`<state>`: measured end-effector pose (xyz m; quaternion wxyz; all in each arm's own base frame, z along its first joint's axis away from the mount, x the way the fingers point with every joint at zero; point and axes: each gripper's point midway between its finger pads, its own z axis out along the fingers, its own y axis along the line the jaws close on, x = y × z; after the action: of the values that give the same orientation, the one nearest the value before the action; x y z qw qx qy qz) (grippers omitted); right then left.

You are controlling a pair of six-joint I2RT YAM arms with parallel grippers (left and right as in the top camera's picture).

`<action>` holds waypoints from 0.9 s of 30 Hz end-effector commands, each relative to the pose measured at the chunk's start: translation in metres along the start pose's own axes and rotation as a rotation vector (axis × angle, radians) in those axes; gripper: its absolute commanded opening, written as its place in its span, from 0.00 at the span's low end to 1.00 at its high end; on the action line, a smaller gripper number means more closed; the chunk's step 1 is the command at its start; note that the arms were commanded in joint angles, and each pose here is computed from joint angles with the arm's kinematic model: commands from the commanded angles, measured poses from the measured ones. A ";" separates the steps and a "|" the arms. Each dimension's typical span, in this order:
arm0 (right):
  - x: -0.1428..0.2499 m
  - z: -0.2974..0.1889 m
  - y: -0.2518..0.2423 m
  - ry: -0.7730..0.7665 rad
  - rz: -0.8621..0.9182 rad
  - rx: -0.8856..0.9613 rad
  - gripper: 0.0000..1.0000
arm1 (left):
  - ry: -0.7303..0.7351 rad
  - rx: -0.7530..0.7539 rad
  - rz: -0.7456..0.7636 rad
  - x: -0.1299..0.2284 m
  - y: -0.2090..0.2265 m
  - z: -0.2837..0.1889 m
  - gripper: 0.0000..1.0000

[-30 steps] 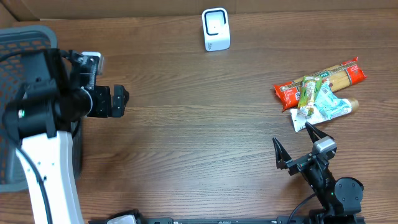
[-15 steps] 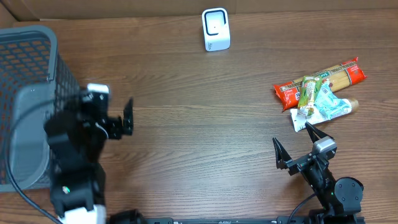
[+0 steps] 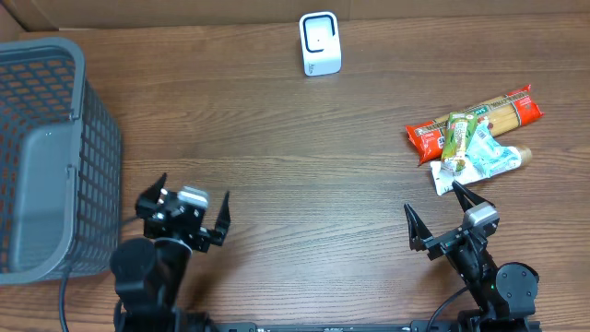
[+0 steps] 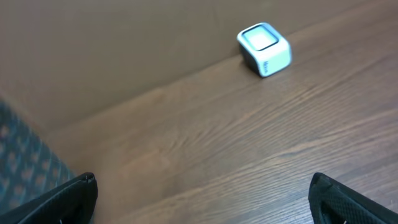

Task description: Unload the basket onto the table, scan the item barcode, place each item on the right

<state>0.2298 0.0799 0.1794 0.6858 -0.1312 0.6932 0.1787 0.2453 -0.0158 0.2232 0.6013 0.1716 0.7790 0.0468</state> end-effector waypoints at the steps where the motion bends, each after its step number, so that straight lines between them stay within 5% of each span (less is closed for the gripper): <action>1: 0.003 0.000 0.000 0.000 0.000 -0.002 1.00 | -0.074 0.019 0.173 0.002 -0.015 -0.009 1.00; 27: 0.003 0.000 0.000 0.000 0.000 -0.002 1.00 | -0.262 -0.079 0.315 0.034 -0.023 0.011 1.00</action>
<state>0.2297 0.0800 0.1793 0.6856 -0.1312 0.6933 0.1789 0.2444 -0.0250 0.1872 0.6857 0.2618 0.6635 0.1447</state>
